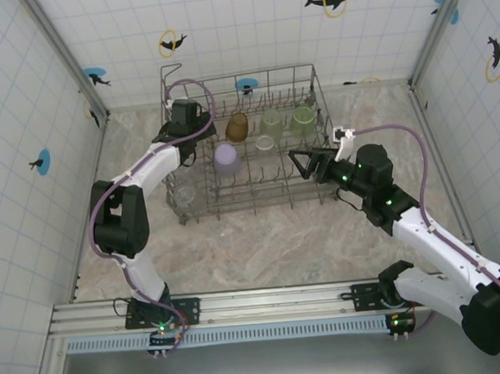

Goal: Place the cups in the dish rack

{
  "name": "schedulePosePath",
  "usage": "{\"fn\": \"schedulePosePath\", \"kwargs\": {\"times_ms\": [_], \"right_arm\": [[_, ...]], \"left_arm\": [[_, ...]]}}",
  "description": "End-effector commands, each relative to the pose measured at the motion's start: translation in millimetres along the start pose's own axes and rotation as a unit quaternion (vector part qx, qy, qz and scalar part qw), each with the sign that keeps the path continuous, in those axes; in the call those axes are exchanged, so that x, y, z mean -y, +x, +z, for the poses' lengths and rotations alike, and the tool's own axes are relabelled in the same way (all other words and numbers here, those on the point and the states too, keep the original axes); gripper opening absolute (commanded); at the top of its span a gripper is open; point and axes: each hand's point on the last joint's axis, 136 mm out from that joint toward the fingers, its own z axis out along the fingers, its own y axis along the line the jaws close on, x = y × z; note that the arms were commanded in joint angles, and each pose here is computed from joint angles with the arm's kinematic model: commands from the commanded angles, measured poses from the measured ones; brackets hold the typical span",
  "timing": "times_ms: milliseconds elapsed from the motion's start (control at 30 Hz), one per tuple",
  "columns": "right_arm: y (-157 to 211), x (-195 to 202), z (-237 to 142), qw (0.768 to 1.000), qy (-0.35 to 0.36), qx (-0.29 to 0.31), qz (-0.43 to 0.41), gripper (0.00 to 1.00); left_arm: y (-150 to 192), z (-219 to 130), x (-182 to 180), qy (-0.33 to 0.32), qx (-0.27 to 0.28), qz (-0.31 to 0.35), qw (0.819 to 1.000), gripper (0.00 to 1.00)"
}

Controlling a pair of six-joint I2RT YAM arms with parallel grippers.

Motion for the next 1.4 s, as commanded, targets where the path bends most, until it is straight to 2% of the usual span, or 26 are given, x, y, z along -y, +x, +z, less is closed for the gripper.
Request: {"fn": "schedulePosePath", "kwargs": {"times_ms": [0,267,433,600,767,1000,1200,1367], "right_arm": [[1.5,-3.1,1.0,1.000,-0.009,0.003,0.005,1.00],[3.5,-5.6,4.5,1.000,-0.011,-0.002,0.005,1.00],[5.6,-3.1,5.4,1.000,-0.007,-0.004,0.006,1.00],[6.1,-2.4,7.9,1.000,-0.007,-0.006,0.007,1.00],[7.5,-2.1,9.4,1.000,-0.006,-0.009,0.008,1.00],[7.6,-1.8,9.2,1.000,-0.004,-0.009,0.007,1.00],[6.9,-2.4,7.3,1.000,-0.004,-0.008,0.005,1.00],[6.7,-2.9,5.5,1.000,-0.004,-0.006,0.003,1.00]], "left_arm": [[-68.4,-27.0,-0.5,-0.021,0.108,-0.006,0.994,0.97],[-68.0,-13.1,-23.3,-0.098,0.119,-0.003,0.988,0.98],[-68.4,-14.1,-24.6,-0.128,0.129,0.015,0.983,0.98],[-74.7,-15.8,-19.3,-0.131,0.140,0.025,0.981,0.98],[-83.9,-22.1,-5.5,-0.150,0.153,0.069,0.974,0.98],[-91.8,-34.0,0.2,-0.124,0.163,0.044,0.978,0.98],[-93.9,-34.1,10.9,-0.086,0.149,0.035,0.984,0.98],[-89.4,-26.9,7.8,-0.125,0.149,0.096,0.976,0.98]]}}
